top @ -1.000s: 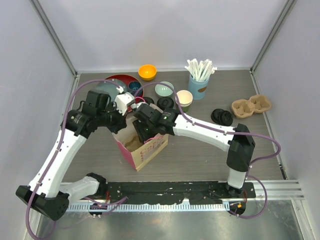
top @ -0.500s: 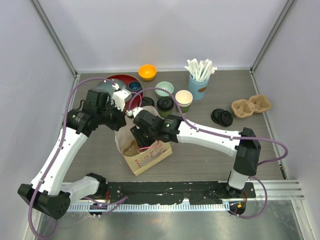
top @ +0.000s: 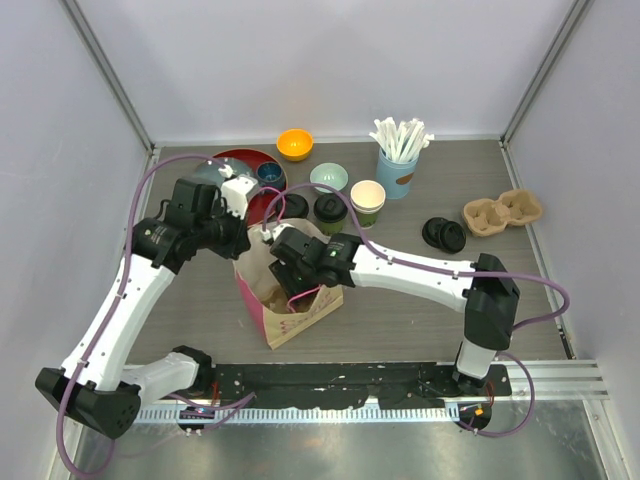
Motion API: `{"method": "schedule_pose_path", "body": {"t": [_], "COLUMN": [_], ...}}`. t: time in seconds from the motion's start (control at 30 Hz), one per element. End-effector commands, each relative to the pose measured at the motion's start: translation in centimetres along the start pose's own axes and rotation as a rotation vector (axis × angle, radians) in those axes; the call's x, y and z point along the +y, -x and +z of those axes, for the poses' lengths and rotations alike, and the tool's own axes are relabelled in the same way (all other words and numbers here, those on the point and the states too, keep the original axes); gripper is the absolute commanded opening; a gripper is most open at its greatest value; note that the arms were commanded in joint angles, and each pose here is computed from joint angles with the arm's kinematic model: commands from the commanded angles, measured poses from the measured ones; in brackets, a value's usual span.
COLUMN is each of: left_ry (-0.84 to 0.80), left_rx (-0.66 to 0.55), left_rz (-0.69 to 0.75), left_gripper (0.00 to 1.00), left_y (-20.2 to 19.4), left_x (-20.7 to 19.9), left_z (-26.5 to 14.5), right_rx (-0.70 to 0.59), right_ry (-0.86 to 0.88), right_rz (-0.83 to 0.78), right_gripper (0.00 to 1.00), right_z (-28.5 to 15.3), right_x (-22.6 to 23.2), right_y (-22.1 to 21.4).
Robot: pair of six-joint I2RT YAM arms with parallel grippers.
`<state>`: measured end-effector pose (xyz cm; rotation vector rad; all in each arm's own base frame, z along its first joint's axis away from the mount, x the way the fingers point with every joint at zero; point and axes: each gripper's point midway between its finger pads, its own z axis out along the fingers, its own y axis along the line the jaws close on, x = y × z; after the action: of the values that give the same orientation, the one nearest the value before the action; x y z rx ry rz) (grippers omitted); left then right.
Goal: Pack the takeout coffee
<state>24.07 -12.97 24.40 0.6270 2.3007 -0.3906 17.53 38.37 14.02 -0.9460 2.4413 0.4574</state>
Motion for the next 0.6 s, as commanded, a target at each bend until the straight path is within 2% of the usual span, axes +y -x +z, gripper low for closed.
{"method": "schedule_pose_path", "body": {"t": [0.0,0.07,0.23,0.57], "left_ry": [0.030,0.024,-0.110,-0.046], "left_rx": [-0.185,-0.194,-0.194,-0.233], "left_rz": [0.029,0.027,0.042,0.087], "left_gripper": [0.00,0.00,0.00,0.00], "left_y": [4.8,5.0,4.9,5.7], "left_x": [0.4,0.2,-2.2,-1.2], "left_z": [-1.7,-1.9,-2.2,-3.3], "right_rx": [0.171,0.201,0.213,0.350], "right_ry": [-0.100,-0.129,-0.196,-0.200], "right_rz": [-0.013,-0.019,-0.024,0.017], "right_gripper": [0.01,0.01,0.01,0.01], "right_z": [-0.6,-0.8,-1.6,-0.5], "right_x": [-1.6,-2.0,-2.5,-2.6], "right_y": [-3.4,-3.9,-2.3,-6.3]}}
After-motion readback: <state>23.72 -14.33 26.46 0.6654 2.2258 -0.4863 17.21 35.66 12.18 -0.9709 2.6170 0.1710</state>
